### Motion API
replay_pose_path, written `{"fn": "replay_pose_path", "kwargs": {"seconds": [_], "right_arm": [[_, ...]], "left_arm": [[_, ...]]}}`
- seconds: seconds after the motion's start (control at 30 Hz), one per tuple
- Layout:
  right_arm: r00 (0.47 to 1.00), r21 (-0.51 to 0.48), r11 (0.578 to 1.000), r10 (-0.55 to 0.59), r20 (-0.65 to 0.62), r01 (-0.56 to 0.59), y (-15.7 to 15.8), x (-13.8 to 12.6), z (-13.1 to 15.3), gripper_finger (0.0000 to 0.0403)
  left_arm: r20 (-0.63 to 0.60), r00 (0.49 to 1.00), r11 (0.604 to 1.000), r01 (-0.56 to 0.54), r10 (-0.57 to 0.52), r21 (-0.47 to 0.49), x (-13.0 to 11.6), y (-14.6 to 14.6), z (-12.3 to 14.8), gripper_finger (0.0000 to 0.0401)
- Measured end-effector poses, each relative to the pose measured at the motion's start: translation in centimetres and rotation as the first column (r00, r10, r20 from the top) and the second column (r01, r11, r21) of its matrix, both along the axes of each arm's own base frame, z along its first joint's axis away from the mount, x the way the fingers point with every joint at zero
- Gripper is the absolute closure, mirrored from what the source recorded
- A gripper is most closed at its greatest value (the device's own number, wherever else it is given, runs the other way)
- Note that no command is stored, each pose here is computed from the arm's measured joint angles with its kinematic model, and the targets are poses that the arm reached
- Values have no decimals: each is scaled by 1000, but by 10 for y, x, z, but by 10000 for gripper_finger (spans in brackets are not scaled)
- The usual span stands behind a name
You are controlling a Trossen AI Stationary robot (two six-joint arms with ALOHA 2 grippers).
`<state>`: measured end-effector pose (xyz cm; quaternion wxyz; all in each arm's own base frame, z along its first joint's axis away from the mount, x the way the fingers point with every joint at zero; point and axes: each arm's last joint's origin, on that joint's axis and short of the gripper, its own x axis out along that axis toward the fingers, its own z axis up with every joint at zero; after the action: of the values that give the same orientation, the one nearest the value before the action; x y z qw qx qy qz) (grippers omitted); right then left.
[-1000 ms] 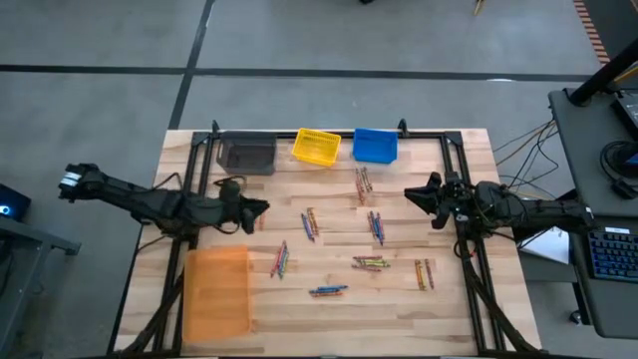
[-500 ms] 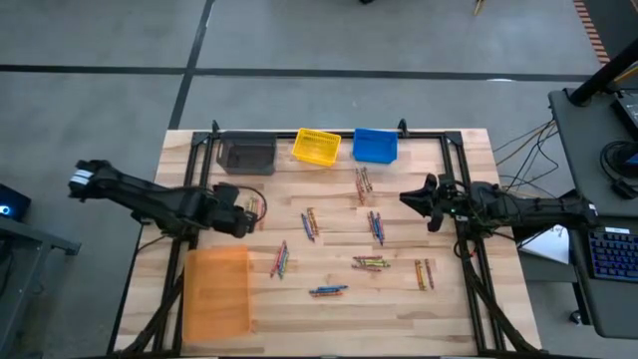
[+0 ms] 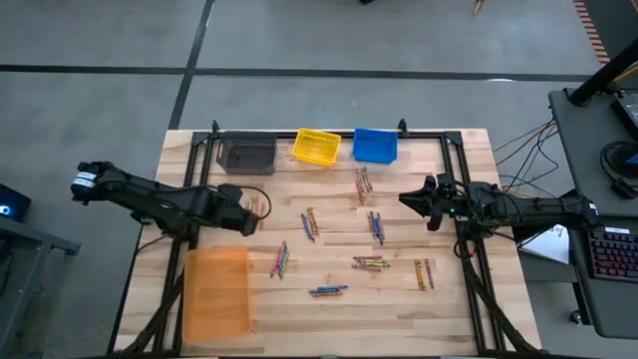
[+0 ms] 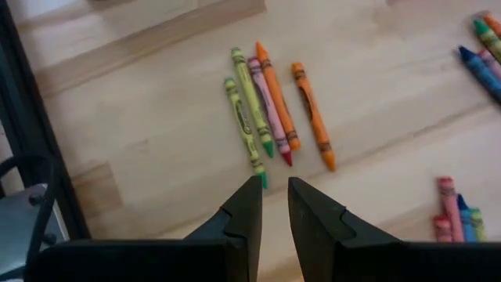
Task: Sort crayons
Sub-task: Put the green crayon into the yellow bin
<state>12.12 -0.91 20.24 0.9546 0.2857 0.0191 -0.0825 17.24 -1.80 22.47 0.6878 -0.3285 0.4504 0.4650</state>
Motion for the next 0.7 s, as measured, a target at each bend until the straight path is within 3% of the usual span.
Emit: {"fn": "replay_pose_path", "kwargs": {"seconds": [0.7], "right_arm": [[999,0,1000,-2,-54,2,0,0,-5,335]], "left_arm": [[-40,994,992,102,-105,-76,1,38,-30,353]]}}
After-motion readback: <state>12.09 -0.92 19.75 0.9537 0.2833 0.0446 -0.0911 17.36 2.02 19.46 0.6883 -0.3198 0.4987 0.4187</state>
